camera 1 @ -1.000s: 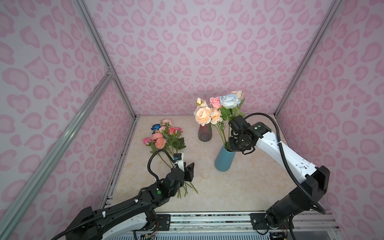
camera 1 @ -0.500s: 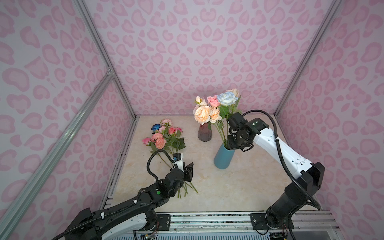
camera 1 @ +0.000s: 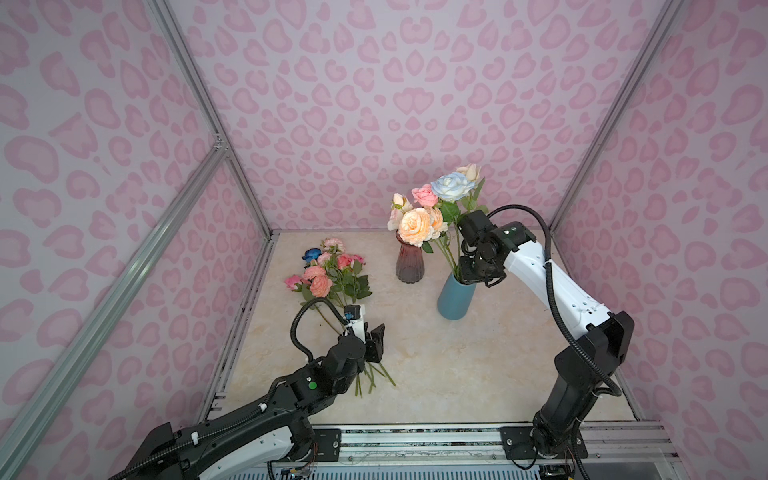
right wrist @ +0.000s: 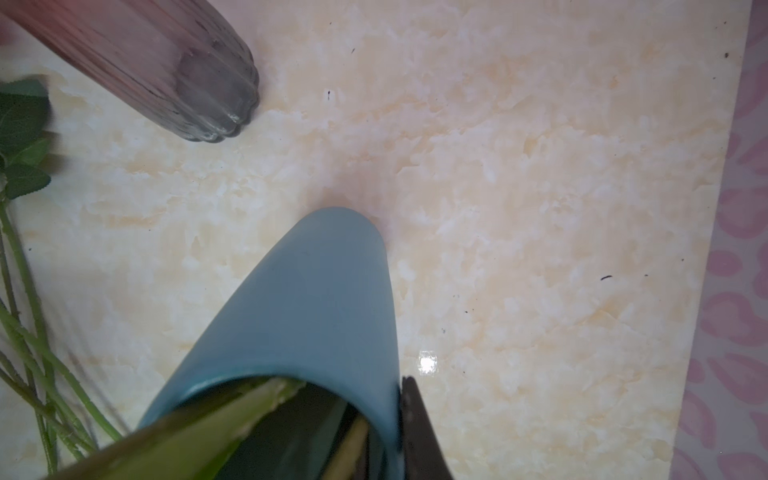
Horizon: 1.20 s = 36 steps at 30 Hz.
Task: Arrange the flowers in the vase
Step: 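Slide the teal cup farther from the robot with the right gripper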
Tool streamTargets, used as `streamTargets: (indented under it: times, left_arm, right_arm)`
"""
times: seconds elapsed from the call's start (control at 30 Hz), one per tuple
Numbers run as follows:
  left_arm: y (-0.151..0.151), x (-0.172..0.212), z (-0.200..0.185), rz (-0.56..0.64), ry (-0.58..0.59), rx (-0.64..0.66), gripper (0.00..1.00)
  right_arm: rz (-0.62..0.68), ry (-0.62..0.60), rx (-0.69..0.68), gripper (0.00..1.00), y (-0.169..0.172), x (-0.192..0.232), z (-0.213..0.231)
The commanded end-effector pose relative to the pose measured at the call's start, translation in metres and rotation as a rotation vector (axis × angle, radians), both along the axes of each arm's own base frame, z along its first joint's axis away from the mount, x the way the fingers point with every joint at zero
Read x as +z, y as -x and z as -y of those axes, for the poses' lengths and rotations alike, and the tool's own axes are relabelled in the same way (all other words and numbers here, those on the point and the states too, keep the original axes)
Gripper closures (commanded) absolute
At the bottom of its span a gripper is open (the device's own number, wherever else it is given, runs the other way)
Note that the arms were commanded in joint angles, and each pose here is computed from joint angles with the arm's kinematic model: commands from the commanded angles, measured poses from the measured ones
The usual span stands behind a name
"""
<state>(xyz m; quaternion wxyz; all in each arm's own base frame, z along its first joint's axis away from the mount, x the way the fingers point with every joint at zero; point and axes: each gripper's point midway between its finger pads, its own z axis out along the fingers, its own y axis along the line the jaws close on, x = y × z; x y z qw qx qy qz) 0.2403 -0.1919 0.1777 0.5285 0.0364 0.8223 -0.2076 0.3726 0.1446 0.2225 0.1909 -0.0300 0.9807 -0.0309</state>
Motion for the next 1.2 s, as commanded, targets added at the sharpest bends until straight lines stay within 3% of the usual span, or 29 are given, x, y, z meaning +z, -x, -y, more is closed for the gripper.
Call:
streamTargets:
  times: [0.0,0.2,0.53,1.17]
  left_arm:
    - [0.001,0.01,-0.009,0.017,-0.038,0.017,0.49]
    - [0.005,0.028,-0.027,0.056,-0.07,0.044,0.49]
    - [0.009,0.038,-0.035,0.073,-0.062,0.053,0.49]
    - [0.006,0.047,-0.02,0.052,-0.067,0.011,0.49]
  right_arm:
    - [0.06,0.028,0.013,1.0,-0.028,0.01,0.006]
    - [0.037,0.097,0.009,1.0,-0.064,0.014,0.022]
    - [0.067,0.076,-0.046,1.0,-0.101,0.011,0.047]
    - [0.012,-0.001,-0.044,0.97,-0.111,-0.009,0.049]
